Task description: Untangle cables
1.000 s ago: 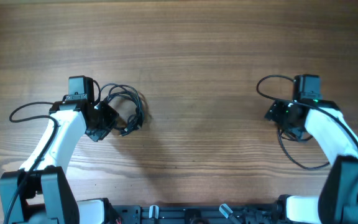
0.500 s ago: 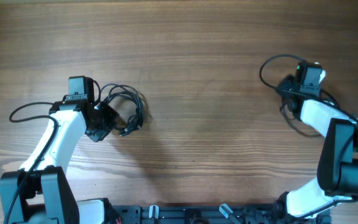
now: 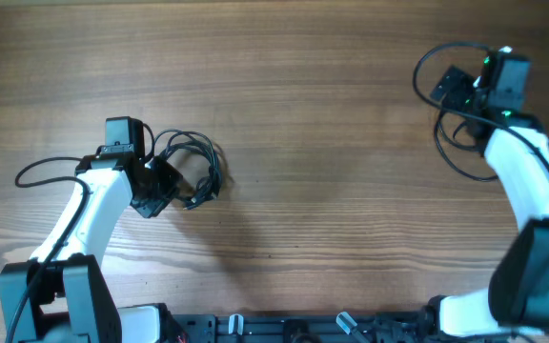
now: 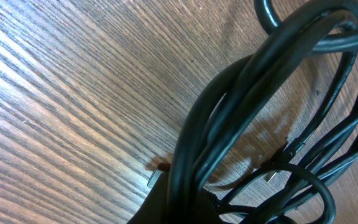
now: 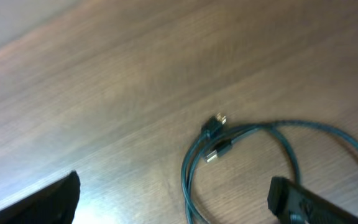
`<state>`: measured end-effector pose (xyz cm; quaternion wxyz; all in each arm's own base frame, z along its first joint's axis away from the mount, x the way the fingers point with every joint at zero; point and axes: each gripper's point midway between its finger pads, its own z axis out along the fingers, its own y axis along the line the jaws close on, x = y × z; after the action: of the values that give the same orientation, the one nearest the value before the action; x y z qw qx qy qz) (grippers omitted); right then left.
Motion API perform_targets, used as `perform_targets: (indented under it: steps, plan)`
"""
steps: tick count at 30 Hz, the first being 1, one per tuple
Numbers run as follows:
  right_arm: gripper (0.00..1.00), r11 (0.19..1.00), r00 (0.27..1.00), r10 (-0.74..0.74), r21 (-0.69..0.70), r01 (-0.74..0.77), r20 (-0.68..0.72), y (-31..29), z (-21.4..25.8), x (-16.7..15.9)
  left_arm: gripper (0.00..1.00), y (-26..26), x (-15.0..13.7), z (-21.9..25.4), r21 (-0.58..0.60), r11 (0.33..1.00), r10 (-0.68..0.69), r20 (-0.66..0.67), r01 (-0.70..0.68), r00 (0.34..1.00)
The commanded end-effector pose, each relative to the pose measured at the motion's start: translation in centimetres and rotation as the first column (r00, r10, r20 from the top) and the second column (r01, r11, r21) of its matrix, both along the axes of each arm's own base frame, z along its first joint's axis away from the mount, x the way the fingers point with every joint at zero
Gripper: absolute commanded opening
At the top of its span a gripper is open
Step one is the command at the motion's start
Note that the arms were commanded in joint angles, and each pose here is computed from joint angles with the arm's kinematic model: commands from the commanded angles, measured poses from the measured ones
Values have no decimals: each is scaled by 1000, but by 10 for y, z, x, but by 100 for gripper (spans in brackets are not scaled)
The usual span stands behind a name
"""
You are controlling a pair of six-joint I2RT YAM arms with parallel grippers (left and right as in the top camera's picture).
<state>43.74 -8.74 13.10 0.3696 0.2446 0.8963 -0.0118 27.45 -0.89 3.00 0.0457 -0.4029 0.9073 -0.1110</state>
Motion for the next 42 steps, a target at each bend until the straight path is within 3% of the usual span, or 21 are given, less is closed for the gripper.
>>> perform_targets:
  steps: [1,7,42]
  plan:
    - [100,990,994,107,96,-105,-13,27,26,-19,4,-2,-5,-4,2,999,-50,-10,50,999]
    - [100,987,991,113,118,-105,-68,30,15,-28,4,-2,-1,-4,4,999,-50,4,50,999]
    - [100,987,991,113,119,-104,-69,30,15,-28,4,-2,3,-4,6,999,-50,23,50,998]
